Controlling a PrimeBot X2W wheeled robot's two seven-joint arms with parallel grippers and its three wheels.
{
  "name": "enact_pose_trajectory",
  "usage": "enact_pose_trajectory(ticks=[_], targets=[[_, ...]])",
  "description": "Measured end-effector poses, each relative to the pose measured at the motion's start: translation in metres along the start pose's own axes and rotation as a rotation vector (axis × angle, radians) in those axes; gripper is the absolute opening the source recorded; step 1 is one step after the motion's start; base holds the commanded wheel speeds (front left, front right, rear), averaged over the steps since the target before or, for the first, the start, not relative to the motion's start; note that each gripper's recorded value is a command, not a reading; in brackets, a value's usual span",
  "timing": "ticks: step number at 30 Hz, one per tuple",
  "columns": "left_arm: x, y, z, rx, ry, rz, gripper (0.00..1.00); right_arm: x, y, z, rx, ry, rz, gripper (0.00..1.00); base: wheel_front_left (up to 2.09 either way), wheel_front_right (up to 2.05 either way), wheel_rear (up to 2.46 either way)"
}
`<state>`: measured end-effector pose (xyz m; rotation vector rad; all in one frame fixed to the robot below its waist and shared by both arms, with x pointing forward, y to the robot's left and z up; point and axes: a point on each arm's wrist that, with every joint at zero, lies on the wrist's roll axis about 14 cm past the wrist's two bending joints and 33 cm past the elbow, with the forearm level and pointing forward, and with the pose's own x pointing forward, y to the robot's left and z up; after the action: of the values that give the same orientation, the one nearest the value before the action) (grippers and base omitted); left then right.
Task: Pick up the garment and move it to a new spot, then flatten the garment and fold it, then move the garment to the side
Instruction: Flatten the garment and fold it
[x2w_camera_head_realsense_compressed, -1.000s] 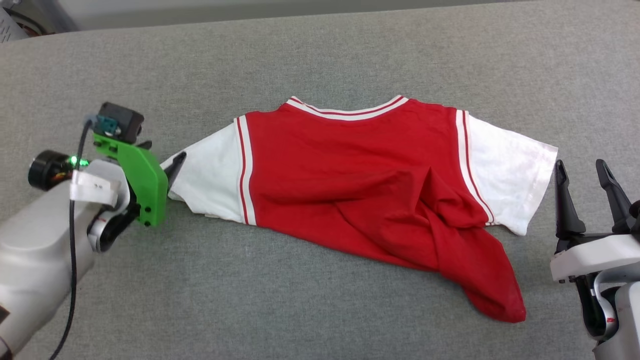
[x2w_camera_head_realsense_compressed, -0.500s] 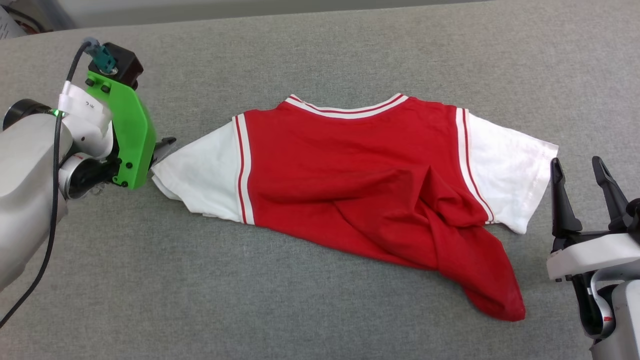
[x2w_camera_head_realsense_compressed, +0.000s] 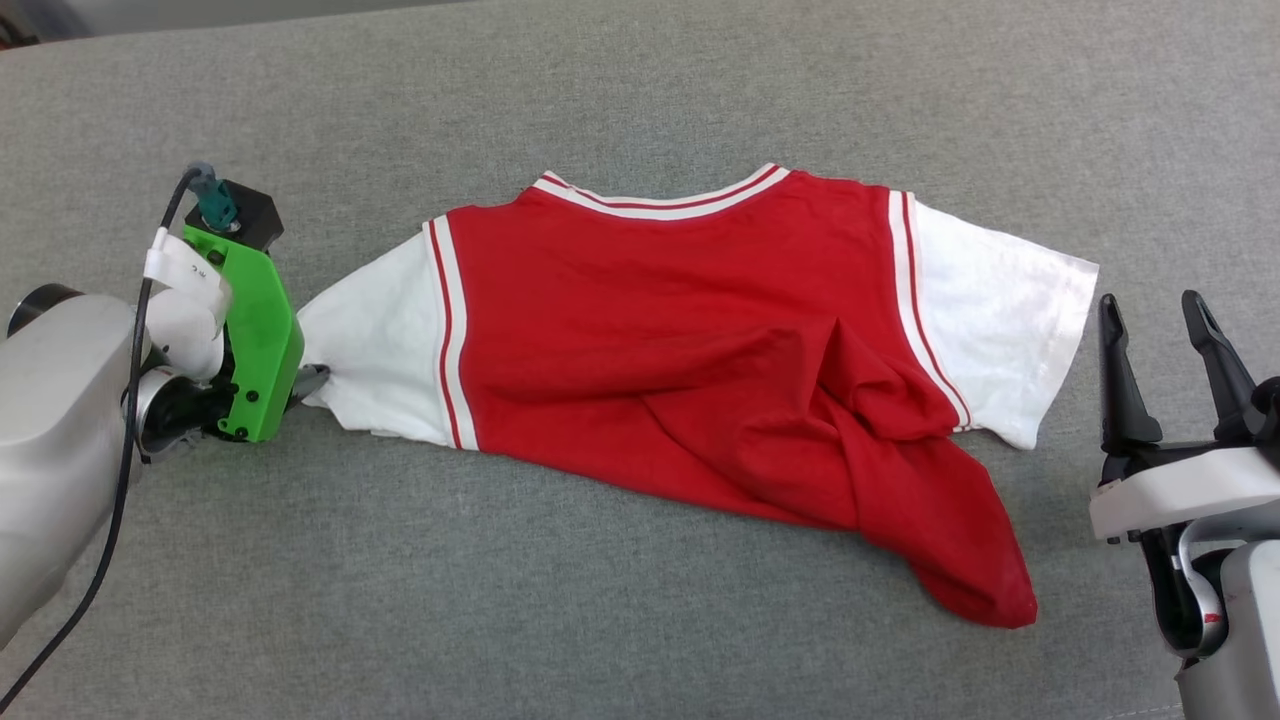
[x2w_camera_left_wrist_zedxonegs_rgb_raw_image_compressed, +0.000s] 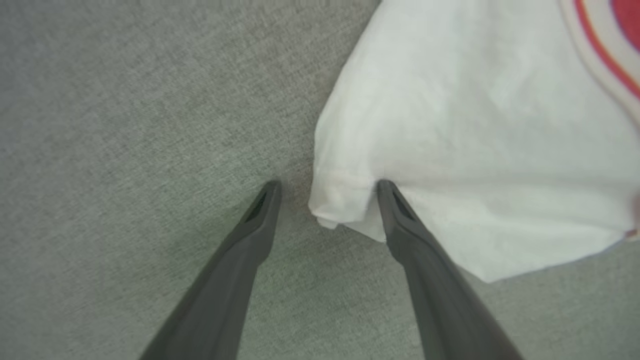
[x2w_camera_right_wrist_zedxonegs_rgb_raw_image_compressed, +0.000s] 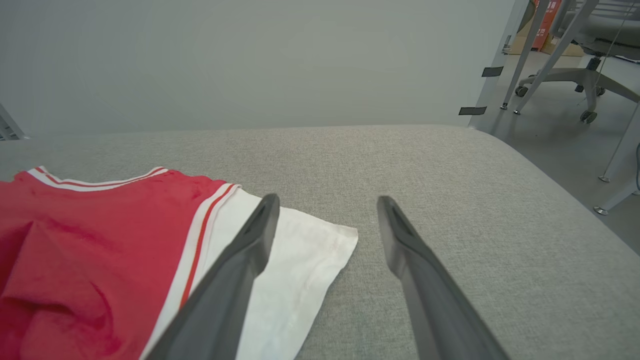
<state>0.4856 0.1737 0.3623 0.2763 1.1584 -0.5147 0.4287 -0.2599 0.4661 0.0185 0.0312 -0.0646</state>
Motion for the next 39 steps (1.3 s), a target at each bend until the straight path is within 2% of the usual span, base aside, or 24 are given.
enact_pose_trajectory(ticks=[1, 2, 5, 10, 17, 20, 28, 33, 35, 39], targets=[[0.001, -0.002, 0.001, -0.004, -0.007, -0.006, 0.47, 0.001, 0.0, 0.001, 0.0, -0.002, 0.0, 1.0, 0.0, 0.0, 0.0], [0.002, -0.004, 0.002, -0.009, -0.016, -0.01, 0.0, 0.002, 0.0, 0.002, -0.001, -0.007, 0.001, 1.0, 0.0, 0.0, 0.0], [0.001, -0.006, 0.009, 0.004, -0.064, -0.005, 0.0, 0.004, 0.001, 0.005, -0.006, -0.015, 0.008, 1.0, 0.0, 0.0, 0.0], [-0.007, -0.009, 0.022, 0.099, -0.165, 0.033, 0.0, 0.011, -0.005, 0.024, -0.047, -0.053, 0.02, 1.0, 0.0, 0.0, 0.0], [-0.047, 0.001, 0.056, 0.15, -0.412, 0.089, 0.0, 0.033, -0.015, 0.075, -0.172, -0.135, 0.067, 1.0, 0.0, 0.0, 0.0], [-0.067, 0.006, 0.066, 0.151, -0.497, 0.109, 0.0, 0.043, -0.012, 0.09, -0.211, -0.129, 0.095, 1.0, 0.0, 0.0, 0.0], [-0.103, 0.01, 0.068, 0.178, -0.609, 0.17, 0.0, 0.066, 0.011, 0.077, -0.256, 0.141, 0.246, 1.0, 0.0, 0.0, 0.0], [-0.107, 0.005, 0.068, 0.191, -0.651, 0.185, 0.0, 0.066, 0.025, 0.04, -0.26, 0.422, 0.348, 1.0, 0.0, 0.0, 0.0], [-0.107, 0.004, 0.068, 0.192, -0.663, 0.189, 0.0, 0.061, 0.025, 0.018, -0.267, 0.567, 0.368, 1.0, 0.0, 0.0, 0.0], [-0.102, 0.003, 0.064, 0.187, -0.668, 0.192, 0.0, 0.058, 0.027, -0.014, -0.244, 0.768, 0.388, 1.0, 0.0, 0.0, 0.0]])
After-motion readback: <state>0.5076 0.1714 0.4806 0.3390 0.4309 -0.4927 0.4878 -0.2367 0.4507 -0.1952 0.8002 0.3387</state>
